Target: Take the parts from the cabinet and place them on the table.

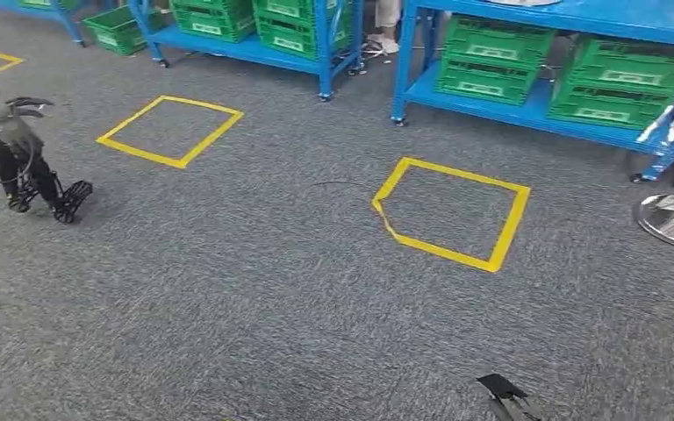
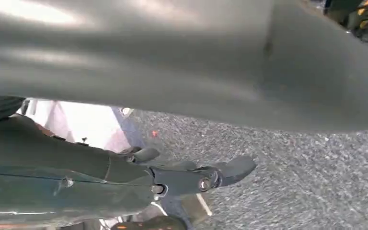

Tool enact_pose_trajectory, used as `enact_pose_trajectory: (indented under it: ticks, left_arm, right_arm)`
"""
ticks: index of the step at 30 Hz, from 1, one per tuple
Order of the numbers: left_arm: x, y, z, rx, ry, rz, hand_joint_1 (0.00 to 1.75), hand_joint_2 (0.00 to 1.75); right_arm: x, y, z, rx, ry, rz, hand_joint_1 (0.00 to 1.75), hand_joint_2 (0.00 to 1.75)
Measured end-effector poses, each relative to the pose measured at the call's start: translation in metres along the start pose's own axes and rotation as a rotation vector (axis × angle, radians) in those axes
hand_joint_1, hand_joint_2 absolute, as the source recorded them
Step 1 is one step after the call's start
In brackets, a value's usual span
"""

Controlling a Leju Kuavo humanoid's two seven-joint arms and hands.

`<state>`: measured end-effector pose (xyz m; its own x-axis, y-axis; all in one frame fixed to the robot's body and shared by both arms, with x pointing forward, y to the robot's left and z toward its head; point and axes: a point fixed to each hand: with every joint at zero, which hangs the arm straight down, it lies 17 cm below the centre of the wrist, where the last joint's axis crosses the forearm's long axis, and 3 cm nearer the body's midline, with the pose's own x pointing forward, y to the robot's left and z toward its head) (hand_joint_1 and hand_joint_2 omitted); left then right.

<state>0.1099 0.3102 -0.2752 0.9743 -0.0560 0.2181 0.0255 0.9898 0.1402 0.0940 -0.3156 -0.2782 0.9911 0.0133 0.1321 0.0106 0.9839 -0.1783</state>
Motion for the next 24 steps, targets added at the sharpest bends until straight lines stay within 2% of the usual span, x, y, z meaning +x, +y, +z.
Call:
enact_pose_trajectory:
  ticks: [24]
  left_arm:
    - [0.0033, -0.0017, 0.0002, -0.005, -0.013, -0.001, 0.00, 0.00]
  right_arm:
    - [0.0002, -0.0010, -0.0002, -0.001, -0.006, 0.002, 0.00, 0.00]
